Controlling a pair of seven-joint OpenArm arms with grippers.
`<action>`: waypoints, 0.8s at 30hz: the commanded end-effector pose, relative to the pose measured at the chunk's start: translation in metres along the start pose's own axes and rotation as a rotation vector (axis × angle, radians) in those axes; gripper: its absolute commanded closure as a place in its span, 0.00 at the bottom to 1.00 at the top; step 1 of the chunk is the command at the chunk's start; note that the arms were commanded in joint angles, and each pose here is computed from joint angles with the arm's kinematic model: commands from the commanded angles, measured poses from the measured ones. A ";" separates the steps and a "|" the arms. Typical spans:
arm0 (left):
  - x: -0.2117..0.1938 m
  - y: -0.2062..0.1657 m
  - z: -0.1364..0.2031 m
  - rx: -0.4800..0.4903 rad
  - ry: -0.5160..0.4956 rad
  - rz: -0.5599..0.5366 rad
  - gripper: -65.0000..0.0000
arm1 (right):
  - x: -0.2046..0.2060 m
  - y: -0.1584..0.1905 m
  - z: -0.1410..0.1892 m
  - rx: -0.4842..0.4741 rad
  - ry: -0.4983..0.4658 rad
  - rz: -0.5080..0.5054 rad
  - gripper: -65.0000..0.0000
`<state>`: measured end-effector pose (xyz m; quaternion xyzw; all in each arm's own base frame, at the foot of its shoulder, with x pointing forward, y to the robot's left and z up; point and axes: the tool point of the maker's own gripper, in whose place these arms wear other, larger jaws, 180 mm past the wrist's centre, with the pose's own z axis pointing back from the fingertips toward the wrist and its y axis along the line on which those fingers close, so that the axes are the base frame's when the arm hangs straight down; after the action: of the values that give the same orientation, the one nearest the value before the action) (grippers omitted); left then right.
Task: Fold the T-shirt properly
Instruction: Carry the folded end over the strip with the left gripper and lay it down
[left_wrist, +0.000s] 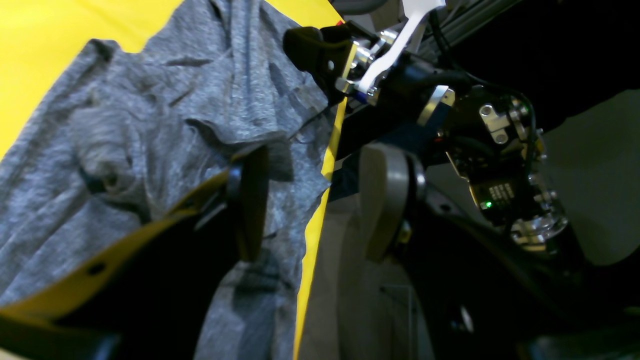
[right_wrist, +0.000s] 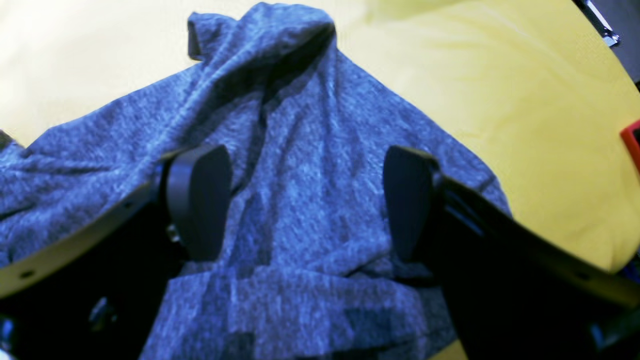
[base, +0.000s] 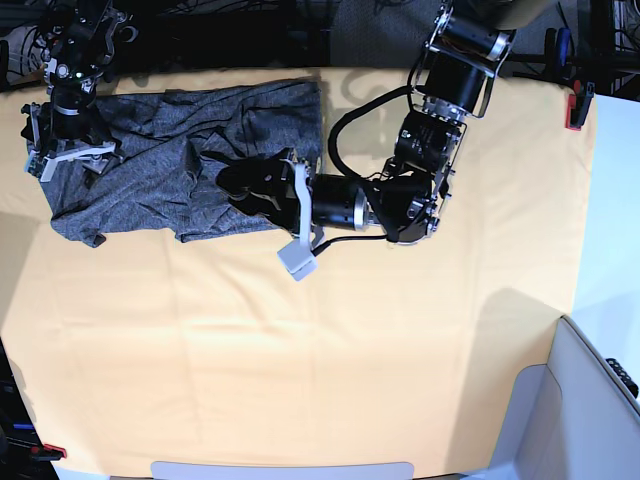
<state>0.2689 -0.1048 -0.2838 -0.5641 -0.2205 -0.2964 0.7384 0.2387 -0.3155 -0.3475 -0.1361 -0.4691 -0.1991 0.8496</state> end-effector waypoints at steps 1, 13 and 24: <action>0.021 -0.003 0.009 -0.002 -0.043 -0.044 0.62 | 0.011 -0.002 0.000 -0.004 -0.041 0.004 0.28; -0.012 0.044 0.049 0.193 -0.016 0.191 0.99 | 0.013 -0.001 -0.003 -0.003 -0.043 -0.002 0.28; -0.035 0.046 0.009 0.270 0.053 0.207 0.99 | 0.013 -0.001 -0.003 -0.003 -0.043 -0.002 0.28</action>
<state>0.2689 -0.0738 -0.3523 -0.4567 -0.1625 -0.1963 0.8524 0.2409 -0.3156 -0.3523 -0.1331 -0.4654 -0.2041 0.8509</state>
